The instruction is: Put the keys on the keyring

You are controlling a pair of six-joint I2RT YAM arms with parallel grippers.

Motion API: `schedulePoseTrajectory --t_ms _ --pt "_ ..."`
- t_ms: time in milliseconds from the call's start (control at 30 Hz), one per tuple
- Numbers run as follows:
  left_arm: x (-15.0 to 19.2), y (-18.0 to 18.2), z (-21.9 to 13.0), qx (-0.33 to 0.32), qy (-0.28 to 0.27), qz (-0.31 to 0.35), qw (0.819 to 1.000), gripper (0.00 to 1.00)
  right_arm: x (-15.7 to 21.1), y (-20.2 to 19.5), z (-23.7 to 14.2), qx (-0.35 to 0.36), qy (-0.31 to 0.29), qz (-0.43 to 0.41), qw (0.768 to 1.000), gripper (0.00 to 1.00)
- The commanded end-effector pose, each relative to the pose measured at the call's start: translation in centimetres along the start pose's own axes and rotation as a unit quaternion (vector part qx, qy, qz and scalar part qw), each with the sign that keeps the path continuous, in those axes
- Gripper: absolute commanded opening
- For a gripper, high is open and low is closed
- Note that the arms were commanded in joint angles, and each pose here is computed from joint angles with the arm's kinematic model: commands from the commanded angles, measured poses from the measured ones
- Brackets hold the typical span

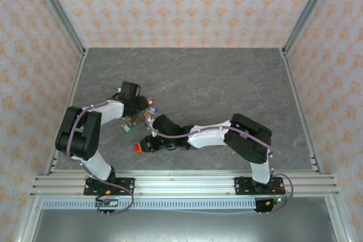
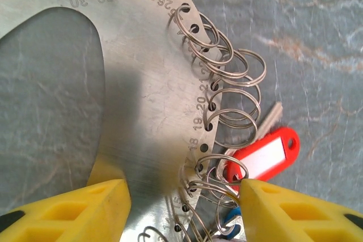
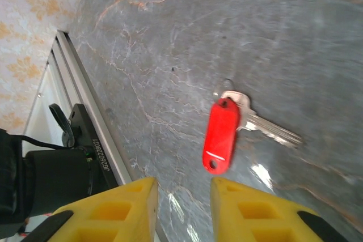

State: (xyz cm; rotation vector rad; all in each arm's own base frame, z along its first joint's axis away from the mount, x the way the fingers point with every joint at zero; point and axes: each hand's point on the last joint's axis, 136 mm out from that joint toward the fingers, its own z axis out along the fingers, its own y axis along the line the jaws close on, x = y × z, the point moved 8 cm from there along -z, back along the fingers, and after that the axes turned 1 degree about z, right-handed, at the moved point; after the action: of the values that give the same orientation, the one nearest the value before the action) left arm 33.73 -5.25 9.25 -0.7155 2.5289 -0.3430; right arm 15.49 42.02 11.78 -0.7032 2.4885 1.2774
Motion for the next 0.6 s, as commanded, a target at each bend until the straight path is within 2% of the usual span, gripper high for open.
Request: schedulePoseTrajectory --t_ms 0,300,433,567 --pt "1.4 1.4 0.7 -0.025 0.054 0.004 0.998 0.56 -0.7 -0.2 1.3 0.034 -0.019 -0.041 0.998 0.30" --pt "1.5 1.5 0.1 -0.022 0.053 0.008 0.998 0.57 -0.8 0.4 5.1 -0.018 0.055 -0.045 0.997 0.31" --pt "1.5 1.6 0.0 -0.026 0.053 0.010 0.998 0.57 -0.6 -0.7 6.0 0.009 0.057 -0.033 0.998 0.31" --pt "1.6 1.6 0.1 -0.024 0.057 0.010 0.998 0.58 -0.7 -3.8 5.7 0.054 0.033 0.009 0.998 0.30"
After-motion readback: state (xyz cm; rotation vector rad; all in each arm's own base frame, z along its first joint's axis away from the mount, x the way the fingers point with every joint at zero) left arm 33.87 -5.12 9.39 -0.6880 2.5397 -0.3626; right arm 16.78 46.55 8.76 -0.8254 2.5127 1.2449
